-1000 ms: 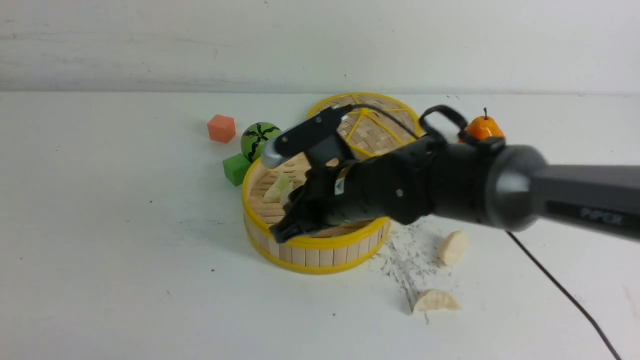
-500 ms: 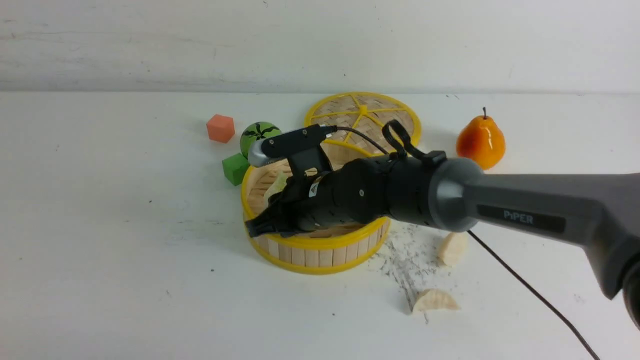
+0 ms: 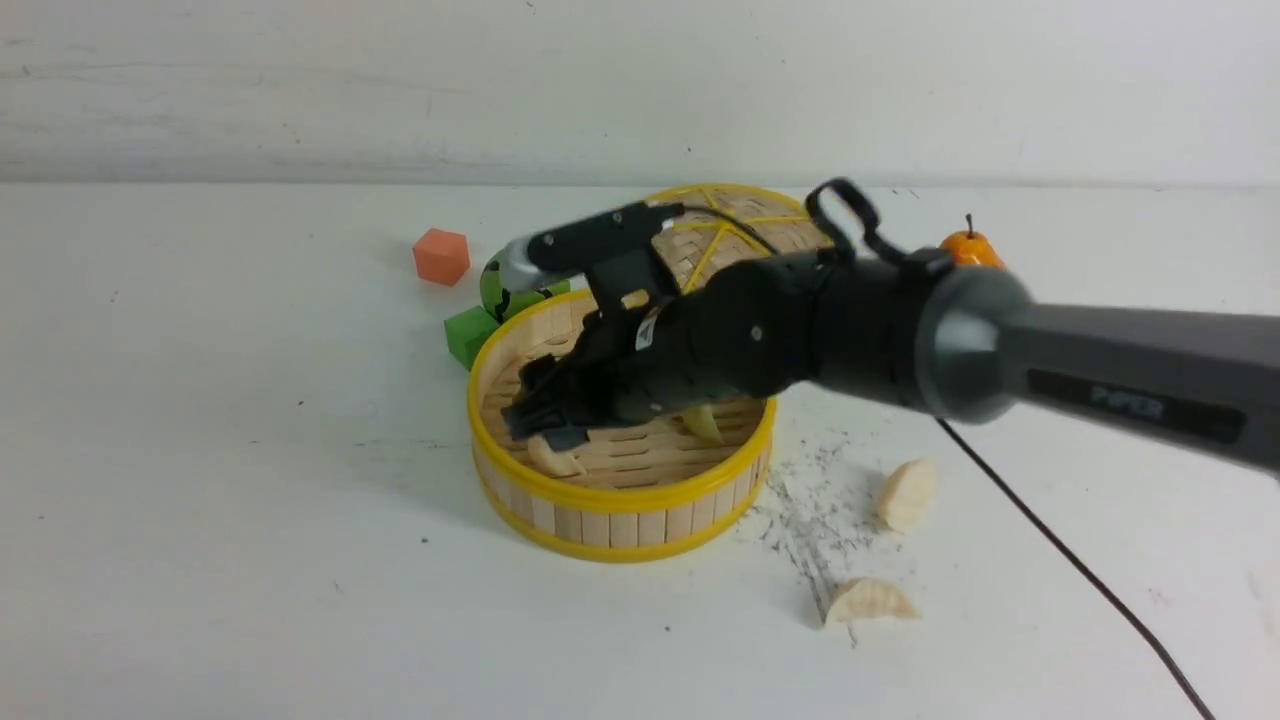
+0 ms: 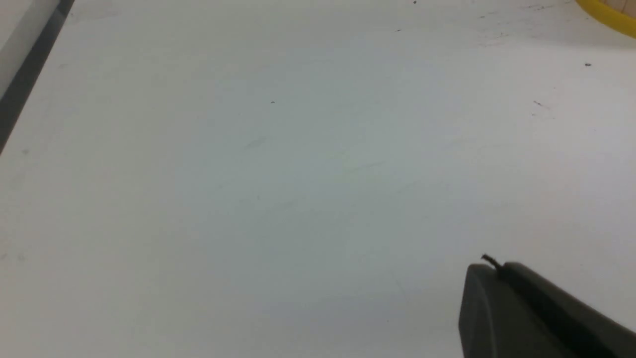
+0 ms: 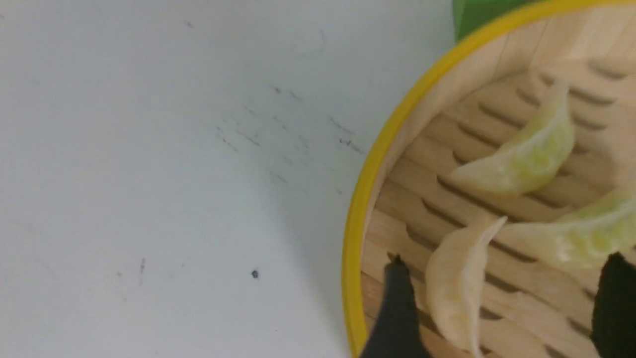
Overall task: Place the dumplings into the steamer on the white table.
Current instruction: 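Reach for and grasp a dumpling lying on the table beside the steamer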
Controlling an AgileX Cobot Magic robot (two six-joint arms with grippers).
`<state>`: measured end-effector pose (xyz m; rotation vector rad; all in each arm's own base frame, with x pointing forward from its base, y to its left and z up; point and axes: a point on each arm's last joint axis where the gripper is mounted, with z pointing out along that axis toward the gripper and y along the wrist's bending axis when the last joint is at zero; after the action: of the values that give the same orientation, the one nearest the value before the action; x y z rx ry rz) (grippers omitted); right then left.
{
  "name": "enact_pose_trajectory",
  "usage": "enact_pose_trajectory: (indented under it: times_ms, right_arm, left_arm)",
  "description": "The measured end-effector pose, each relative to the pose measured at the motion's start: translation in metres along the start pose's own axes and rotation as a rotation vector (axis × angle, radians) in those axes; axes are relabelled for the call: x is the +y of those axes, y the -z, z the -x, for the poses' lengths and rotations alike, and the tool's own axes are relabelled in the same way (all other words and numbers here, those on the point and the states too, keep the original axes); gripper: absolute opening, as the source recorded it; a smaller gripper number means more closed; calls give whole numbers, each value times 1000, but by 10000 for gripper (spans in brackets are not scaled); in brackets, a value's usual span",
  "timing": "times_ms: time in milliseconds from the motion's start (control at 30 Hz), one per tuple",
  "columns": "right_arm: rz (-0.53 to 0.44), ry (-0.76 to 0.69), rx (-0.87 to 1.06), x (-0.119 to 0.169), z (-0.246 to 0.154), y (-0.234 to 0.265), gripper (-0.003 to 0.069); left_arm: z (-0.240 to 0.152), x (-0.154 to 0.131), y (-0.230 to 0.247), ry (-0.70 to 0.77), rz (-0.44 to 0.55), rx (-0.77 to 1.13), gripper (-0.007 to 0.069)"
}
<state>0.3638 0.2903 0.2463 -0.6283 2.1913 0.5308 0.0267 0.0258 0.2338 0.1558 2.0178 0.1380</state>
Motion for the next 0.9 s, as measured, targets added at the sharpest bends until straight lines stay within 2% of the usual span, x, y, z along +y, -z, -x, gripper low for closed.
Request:
enact_pose_trajectory:
  times_ms: [100, 233, 333, 367, 400, 433, 700, 833, 900]
  right_arm:
    - [-31, 8, -27, -13, 19, 32, 492]
    - [-140, -110, 36, -64, 25, 63, 487]
    - [-272, -295, 209, -111, 5, 69, 486]
    - [-272, -295, 209, -111, 5, 69, 486]
    - [-348, -386, 322, -134, -12, 68, 486]
    - [-373, -401, 357, -141, -18, 66, 486]
    - [-470, -473, 472, -157, -53, 45, 486]
    - [-476, -494, 518, -158, -70, 35, 477]
    - [-466, -486, 523, -156, -77, 27, 451]
  left_arm:
    - [0, 0, 0, 0, 0, 0, -13]
    - [0, 0, 0, 0, -1, -2, -13]
    - [0, 0, 0, 1, -1, -3, -13]
    - [0, 0, 0, 1, -1, -3, -13]
    - [0, 0, 0, 1, -1, -4, -13]
    - [0, 0, 0, 1, -1, -4, -12]
    - [1, 0, 0, 0, -2, -7, -8]
    - [1, 0, 0, 0, -2, -7, -4]
    - [1, 0, 0, 0, -2, -7, -1]
